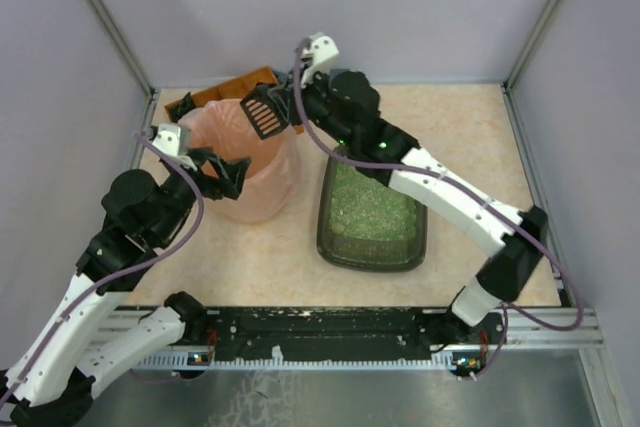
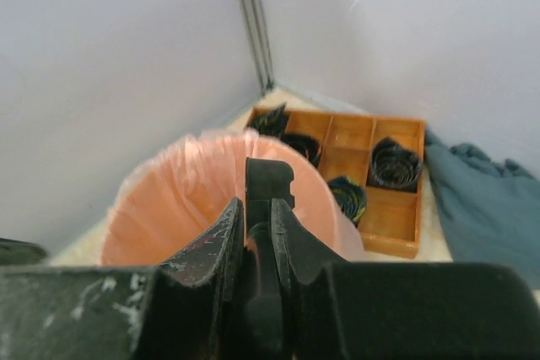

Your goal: Clean the litter box

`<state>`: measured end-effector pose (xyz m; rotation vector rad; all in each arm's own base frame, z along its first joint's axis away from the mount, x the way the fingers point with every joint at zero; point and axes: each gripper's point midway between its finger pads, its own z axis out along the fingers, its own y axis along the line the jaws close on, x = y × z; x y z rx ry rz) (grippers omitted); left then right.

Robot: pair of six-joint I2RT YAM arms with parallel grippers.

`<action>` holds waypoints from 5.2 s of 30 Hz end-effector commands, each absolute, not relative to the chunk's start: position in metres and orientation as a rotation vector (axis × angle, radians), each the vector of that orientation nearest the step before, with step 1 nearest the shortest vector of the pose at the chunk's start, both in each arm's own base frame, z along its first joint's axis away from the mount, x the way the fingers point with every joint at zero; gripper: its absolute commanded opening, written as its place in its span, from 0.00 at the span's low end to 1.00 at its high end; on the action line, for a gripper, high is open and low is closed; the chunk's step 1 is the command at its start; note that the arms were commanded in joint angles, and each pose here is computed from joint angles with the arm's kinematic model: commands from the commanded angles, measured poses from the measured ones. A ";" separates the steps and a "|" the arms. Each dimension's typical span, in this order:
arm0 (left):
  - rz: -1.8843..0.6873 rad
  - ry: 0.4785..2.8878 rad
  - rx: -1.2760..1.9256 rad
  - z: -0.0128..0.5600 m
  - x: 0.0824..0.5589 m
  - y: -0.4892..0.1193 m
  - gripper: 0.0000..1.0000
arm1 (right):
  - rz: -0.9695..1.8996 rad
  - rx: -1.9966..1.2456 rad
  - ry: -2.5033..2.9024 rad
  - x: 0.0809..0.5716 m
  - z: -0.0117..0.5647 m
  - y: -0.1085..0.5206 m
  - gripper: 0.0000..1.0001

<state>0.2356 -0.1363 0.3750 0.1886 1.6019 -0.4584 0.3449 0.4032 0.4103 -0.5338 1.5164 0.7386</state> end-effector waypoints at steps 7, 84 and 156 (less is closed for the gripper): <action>-0.649 1.669 0.455 0.370 0.268 -0.223 0.89 | 0.617 0.086 1.365 0.297 0.473 0.212 0.00; -0.667 2.229 0.704 0.154 0.265 -0.335 0.58 | 0.664 0.459 1.969 0.285 0.162 0.138 0.00; -0.714 2.371 0.790 0.081 0.232 -0.320 0.30 | 0.865 0.205 2.288 0.255 0.098 0.248 0.00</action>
